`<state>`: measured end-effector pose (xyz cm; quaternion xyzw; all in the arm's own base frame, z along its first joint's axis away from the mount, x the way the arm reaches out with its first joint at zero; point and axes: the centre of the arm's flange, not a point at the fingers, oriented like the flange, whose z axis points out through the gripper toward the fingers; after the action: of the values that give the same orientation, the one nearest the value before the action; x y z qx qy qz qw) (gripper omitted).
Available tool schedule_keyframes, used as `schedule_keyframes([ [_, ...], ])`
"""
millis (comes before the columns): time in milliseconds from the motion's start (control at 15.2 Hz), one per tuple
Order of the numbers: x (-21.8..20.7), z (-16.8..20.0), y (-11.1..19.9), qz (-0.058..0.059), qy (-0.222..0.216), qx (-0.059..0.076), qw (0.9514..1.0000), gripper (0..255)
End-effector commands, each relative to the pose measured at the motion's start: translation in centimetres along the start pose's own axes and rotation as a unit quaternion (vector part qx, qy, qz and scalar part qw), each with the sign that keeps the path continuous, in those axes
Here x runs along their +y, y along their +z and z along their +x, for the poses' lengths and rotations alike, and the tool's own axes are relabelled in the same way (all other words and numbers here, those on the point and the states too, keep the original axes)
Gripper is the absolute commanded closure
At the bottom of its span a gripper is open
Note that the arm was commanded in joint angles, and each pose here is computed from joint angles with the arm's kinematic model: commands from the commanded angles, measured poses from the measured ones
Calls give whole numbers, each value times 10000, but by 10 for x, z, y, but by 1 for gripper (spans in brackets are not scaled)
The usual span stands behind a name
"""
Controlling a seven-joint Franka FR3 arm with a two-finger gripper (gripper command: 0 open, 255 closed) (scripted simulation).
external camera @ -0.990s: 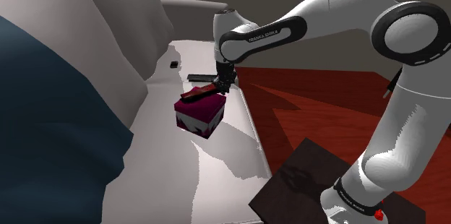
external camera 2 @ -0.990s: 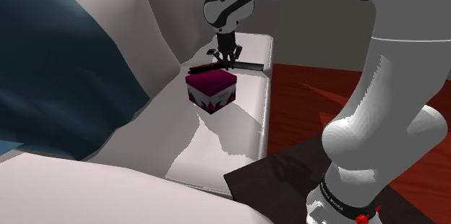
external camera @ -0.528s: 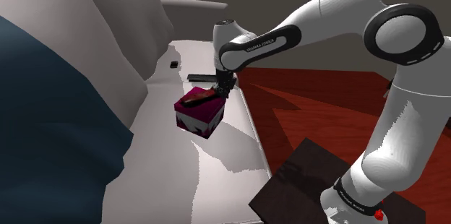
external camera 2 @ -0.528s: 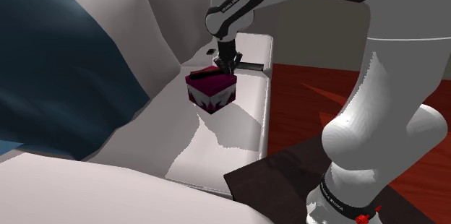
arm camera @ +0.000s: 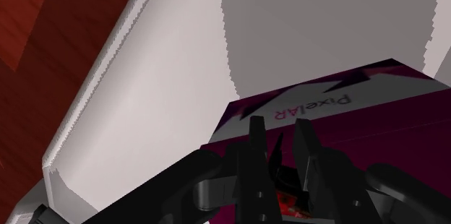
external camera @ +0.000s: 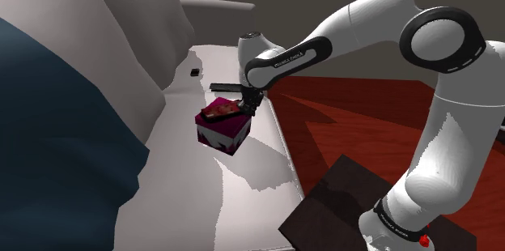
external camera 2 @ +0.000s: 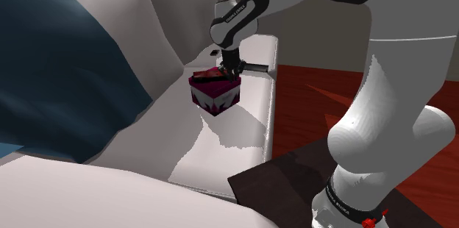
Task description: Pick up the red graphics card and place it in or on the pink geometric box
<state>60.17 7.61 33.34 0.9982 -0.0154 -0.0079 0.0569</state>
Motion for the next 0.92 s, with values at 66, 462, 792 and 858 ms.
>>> schedule_keyframes([
  [66,0,0,1,1,-1,5,10000,255],
  [462,0,0,0,1,-1,5,10000,0],
  [792,0,0,-26,1,-1,5,10000,0],
  [858,0,0,-39,1,-1,5,10000,0],
])
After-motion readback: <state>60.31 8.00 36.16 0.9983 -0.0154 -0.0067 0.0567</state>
